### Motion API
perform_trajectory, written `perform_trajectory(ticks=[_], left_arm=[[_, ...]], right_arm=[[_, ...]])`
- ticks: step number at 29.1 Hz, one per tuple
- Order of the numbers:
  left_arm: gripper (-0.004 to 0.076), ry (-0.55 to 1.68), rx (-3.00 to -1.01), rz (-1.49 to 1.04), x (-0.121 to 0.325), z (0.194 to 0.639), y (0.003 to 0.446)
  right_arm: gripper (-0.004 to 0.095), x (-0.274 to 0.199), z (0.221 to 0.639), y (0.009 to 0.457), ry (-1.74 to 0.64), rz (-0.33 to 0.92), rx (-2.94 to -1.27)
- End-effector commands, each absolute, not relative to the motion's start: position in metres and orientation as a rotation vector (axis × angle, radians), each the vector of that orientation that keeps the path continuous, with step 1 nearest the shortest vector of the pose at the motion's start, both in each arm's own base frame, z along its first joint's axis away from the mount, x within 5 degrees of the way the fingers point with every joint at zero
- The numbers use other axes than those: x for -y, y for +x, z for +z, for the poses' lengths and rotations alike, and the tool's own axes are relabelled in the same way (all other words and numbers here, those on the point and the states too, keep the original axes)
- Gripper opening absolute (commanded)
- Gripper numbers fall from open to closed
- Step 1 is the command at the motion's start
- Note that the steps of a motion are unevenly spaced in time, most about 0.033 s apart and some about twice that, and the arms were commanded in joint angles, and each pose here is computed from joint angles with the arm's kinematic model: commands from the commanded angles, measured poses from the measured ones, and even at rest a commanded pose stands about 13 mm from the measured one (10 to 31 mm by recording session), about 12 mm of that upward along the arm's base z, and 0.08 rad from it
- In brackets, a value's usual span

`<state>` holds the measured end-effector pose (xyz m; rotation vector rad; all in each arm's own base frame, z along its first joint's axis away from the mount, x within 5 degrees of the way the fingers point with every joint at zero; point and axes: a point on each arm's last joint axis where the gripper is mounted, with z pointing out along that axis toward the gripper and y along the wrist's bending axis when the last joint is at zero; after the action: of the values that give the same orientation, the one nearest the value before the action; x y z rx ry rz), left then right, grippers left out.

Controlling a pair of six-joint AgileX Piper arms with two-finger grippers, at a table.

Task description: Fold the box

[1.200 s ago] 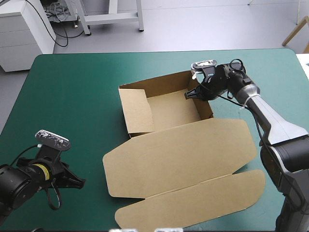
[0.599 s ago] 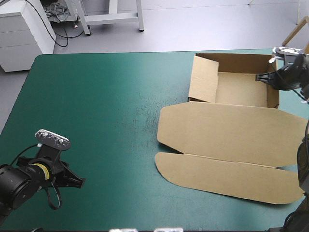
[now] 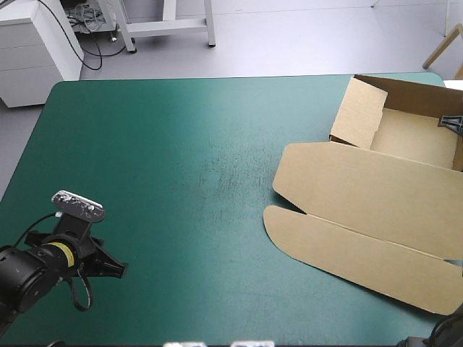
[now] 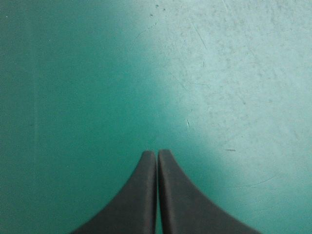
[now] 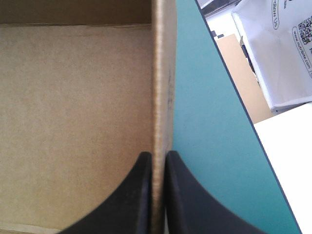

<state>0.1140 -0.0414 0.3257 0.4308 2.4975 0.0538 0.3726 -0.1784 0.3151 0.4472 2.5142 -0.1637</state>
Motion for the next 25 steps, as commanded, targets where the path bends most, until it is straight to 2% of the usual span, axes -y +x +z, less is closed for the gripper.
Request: perform_trajectory(ticks=[1, 2, 3, 5, 7, 9, 13, 16, 20, 25], left_arm=[[-0.001, 0.418, -2.432, 0.043, 0.042, 0.335, 0.117], [-0.001, 0.418, -2.432, 0.043, 0.042, 0.335, 0.117], [-0.001, 0.418, -2.434, 0.044, 0.042, 0.334, 0.117], [-0.001, 0.418, -2.436, 0.045, 0.042, 0.334, 0.116], [-0.001, 0.418, -2.441, 0.048, 0.042, 0.334, 0.116], [-0.001, 0.418, -2.441, 0.048, 0.042, 0.334, 0.116], [-0.001, 0.418, -2.441, 0.048, 0.042, 0.334, 0.116], [-0.001, 0.417, -2.443, 0.049, 0.041, 0.334, 0.116], [-0.001, 0.418, -2.431, 0.042, 0.042, 0.335, 0.117], [-0.001, 0.419, -2.414, 0.033, 0.043, 0.336, 0.118]], right_arm=[[0.0187, 0.179, 0.353, 0.364, 0.41, -0.241, -2.382], [0.0277, 0.179, 0.353, 0.364, 0.41, -0.241, -2.382], [0.0418, 0.178, 0.353, 0.364, 0.414, -0.229, -2.377], [0.0606, 0.178, 0.353, 0.364, 0.412, -0.229, -2.373], [0.0736, 0.178, 0.354, 0.364, 0.411, -0.235, -2.369], [0.0789, 0.177, 0.357, 0.363, 0.41, -0.237, -2.361], [0.0753, 0.174, 0.371, 0.355, 0.404, -0.245, -2.326], [0.0664, 0.168, 0.388, 0.345, 0.393, -0.255, -2.292], [0.0458, 0.157, 0.408, 0.331, 0.394, -0.199, -2.254], [0.0122, 0.131, 0.429, 0.318, 0.31, -0.025, -2.215]])
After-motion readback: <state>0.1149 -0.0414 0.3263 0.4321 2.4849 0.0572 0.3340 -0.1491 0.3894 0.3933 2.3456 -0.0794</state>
